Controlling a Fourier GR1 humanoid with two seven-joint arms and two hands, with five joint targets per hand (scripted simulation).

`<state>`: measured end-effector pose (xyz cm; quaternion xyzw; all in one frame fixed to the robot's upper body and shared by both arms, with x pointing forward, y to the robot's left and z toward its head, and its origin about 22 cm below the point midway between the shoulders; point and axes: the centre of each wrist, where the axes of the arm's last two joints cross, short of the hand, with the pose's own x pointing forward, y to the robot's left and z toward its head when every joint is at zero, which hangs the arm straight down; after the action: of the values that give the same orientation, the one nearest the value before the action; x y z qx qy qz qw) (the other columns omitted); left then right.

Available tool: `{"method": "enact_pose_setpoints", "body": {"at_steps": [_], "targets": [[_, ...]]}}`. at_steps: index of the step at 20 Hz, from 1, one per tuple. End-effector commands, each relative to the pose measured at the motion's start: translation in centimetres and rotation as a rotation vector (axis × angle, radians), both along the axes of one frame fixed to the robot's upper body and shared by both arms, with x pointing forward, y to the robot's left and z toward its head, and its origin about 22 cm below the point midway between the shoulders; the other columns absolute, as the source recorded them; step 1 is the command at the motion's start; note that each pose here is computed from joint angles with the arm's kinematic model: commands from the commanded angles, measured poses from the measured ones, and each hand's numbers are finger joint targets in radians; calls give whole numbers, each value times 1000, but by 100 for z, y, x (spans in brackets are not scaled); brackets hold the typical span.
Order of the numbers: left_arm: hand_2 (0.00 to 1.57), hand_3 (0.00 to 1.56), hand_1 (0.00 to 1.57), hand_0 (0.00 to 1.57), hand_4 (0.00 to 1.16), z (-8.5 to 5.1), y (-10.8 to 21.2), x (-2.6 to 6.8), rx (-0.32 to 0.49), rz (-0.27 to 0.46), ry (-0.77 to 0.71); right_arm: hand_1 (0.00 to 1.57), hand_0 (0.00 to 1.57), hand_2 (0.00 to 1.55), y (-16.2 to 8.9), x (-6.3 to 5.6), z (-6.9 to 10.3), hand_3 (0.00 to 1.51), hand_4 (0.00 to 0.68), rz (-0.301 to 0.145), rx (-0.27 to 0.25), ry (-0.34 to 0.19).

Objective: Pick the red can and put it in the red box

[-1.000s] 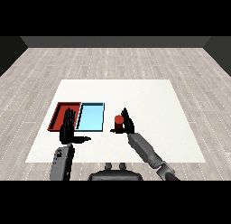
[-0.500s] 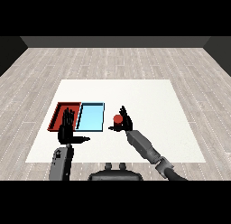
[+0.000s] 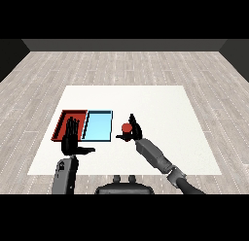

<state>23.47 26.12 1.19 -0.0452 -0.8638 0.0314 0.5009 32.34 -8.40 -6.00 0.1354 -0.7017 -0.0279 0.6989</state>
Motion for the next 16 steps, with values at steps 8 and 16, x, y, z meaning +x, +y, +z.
{"method": "enact_pose_setpoints", "body": {"at_steps": [8,16], "targets": [[0,0,0,0,0,-122,-140,-14,-1,-2,4,1541,1541,1472,111,65,29,1417,575,-85,-214,35],[0,0,0,0,0,88,-95,137,0,27,4,1531,1531,1468,149,-55,-62,1413,546,-71,-250,51]]}}
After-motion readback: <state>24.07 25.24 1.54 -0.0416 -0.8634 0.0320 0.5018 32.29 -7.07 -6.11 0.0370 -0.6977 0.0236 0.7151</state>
